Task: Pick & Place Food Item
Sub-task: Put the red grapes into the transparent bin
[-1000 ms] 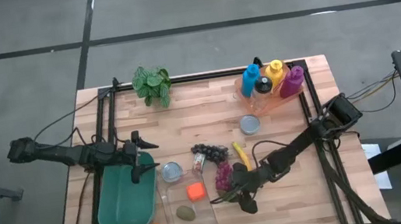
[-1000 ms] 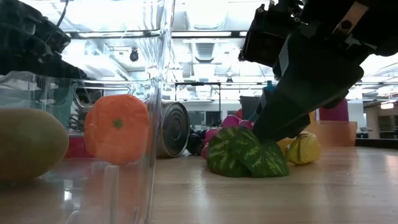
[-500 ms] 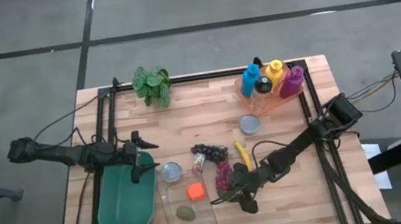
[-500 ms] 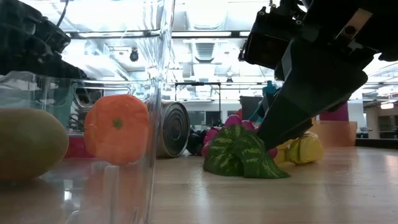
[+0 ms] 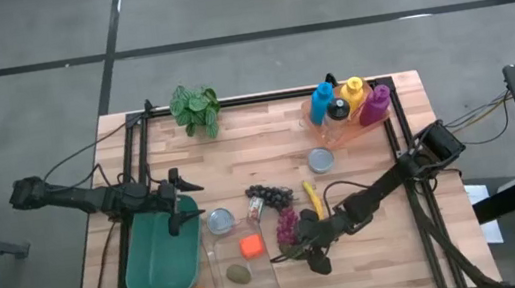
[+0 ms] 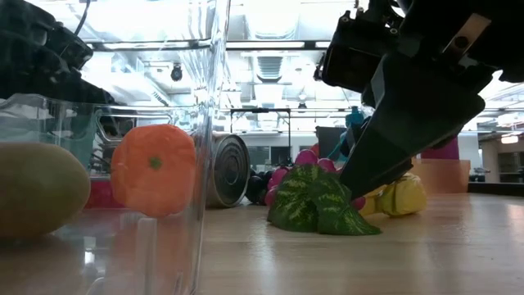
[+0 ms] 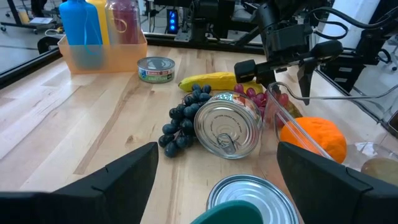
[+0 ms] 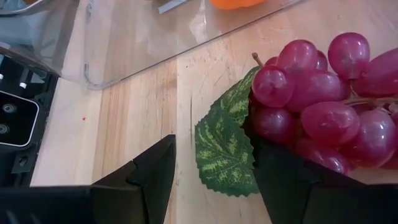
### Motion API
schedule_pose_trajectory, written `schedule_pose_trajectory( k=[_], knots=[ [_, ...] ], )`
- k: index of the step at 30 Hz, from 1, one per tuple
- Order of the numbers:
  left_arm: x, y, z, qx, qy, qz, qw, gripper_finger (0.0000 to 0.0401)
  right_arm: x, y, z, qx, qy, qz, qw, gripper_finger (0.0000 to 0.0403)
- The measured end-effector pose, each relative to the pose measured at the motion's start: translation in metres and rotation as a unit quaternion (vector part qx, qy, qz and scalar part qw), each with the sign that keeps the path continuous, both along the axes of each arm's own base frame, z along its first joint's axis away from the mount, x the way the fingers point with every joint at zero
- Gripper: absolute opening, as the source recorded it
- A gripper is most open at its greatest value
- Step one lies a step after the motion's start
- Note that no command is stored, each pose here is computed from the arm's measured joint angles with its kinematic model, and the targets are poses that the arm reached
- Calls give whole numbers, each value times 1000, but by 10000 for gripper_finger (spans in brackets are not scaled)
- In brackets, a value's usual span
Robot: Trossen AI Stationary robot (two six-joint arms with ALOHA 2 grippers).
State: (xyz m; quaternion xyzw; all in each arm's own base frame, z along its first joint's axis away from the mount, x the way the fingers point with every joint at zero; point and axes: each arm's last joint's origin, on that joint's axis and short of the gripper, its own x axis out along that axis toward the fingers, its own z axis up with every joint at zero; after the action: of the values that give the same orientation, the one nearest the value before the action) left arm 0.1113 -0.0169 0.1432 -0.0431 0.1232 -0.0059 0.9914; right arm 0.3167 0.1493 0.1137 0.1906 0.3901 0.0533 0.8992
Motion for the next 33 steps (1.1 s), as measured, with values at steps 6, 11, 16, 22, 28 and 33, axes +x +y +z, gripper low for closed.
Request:
schedule_pose_trajectory(
  k=[6, 11, 16, 22, 28, 33],
  knots=[
    [0, 0, 0, 0, 0, 0, 1000, 336, 0, 0, 0, -1, 1, -1, 1000, 139],
    [0, 0, 0, 0, 0, 0, 1000, 336, 0, -1, -1, -3, 1, -1, 1000, 85],
    [0, 0, 0, 0, 0, 0, 1000, 336, 0, -1, -1, -4, 2, -1, 1000, 38],
    [0, 0, 0, 0, 0, 0, 1000, 336, 0, -1, -2, -4, 2, 0, 1000, 10],
    [0, 0, 0, 0, 0, 0, 1000, 336, 0, -1, -2, -4, 2, 0, 1000, 8],
    [0, 0, 0, 0, 0, 0, 1000, 336, 0, 0, -1, -2, -2, 0, 1000, 8]
  ],
)
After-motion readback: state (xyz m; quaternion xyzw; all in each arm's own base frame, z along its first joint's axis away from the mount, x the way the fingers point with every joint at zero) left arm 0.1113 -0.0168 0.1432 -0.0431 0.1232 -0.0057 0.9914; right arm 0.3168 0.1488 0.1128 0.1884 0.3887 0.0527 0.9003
